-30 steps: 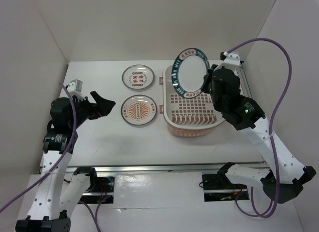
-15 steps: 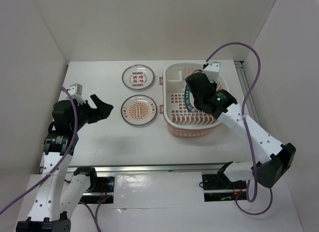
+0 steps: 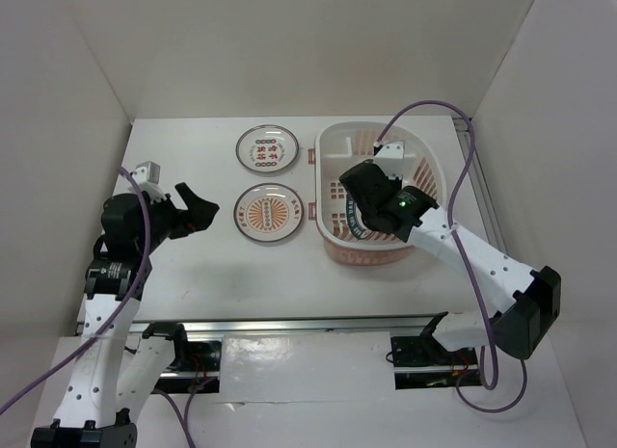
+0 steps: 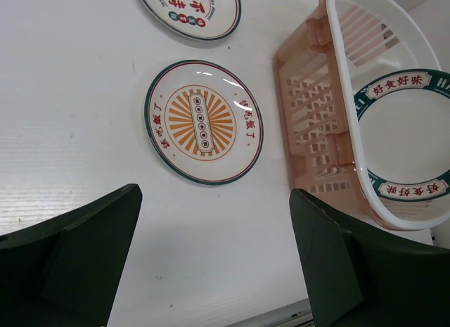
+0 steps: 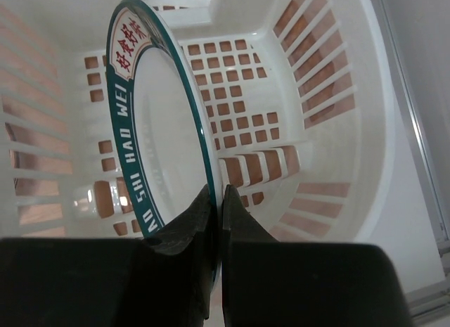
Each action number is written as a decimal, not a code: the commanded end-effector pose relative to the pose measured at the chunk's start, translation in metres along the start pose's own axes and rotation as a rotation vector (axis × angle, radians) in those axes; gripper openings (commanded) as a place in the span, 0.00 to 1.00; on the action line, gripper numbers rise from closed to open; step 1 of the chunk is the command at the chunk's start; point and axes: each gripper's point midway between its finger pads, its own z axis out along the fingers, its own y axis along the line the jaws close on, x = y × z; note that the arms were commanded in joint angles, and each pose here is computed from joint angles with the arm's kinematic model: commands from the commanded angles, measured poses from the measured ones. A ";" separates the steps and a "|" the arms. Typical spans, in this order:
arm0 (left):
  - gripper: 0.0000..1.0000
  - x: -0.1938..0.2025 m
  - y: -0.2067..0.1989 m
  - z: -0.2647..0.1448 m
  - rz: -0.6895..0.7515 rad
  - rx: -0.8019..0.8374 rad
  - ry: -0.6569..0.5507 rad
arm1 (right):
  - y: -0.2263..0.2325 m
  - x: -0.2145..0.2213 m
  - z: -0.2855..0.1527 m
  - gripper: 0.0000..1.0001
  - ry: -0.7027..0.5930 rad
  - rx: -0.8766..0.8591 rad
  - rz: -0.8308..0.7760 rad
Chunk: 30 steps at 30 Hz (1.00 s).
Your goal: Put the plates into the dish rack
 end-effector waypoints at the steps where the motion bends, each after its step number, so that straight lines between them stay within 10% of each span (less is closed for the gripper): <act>1: 1.00 -0.006 -0.001 0.000 0.025 0.007 -0.026 | -0.003 -0.004 -0.005 0.00 -0.042 0.037 0.043; 30: 1.00 -0.008 -0.004 -0.004 0.030 0.014 -0.042 | 0.001 0.025 -0.007 0.00 -0.004 0.074 -0.025</act>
